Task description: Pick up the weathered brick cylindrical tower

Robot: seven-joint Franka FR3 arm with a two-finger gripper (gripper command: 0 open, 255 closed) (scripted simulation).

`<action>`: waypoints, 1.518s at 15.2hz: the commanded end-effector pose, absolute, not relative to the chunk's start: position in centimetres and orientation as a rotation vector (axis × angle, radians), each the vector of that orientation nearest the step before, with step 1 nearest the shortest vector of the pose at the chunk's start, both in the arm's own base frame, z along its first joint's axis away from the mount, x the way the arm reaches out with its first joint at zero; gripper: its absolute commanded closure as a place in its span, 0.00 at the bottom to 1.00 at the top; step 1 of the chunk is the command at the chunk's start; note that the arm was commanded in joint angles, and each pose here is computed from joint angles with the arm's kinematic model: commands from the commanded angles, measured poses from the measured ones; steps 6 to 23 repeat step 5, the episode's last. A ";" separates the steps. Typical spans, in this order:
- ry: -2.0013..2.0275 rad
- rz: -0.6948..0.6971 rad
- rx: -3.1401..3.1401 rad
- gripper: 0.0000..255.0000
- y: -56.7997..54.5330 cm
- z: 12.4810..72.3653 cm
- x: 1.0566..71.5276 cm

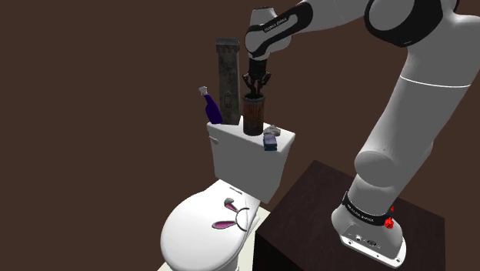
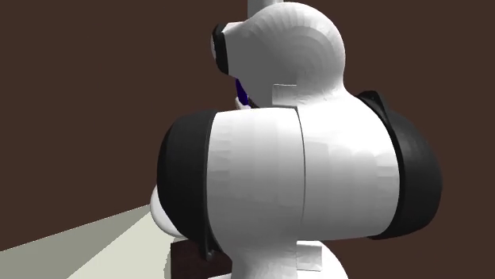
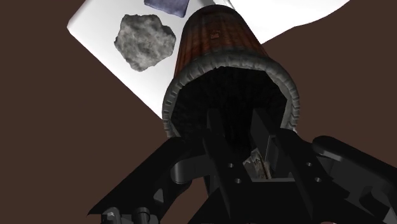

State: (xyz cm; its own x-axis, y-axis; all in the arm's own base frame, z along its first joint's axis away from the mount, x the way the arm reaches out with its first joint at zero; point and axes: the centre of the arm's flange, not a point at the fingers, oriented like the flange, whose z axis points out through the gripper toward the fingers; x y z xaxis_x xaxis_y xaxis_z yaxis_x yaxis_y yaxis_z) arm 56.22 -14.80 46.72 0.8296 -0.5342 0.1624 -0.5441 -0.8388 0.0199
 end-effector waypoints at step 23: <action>-0.868 0.234 2.942 1.00 -14.8 49.0 56.3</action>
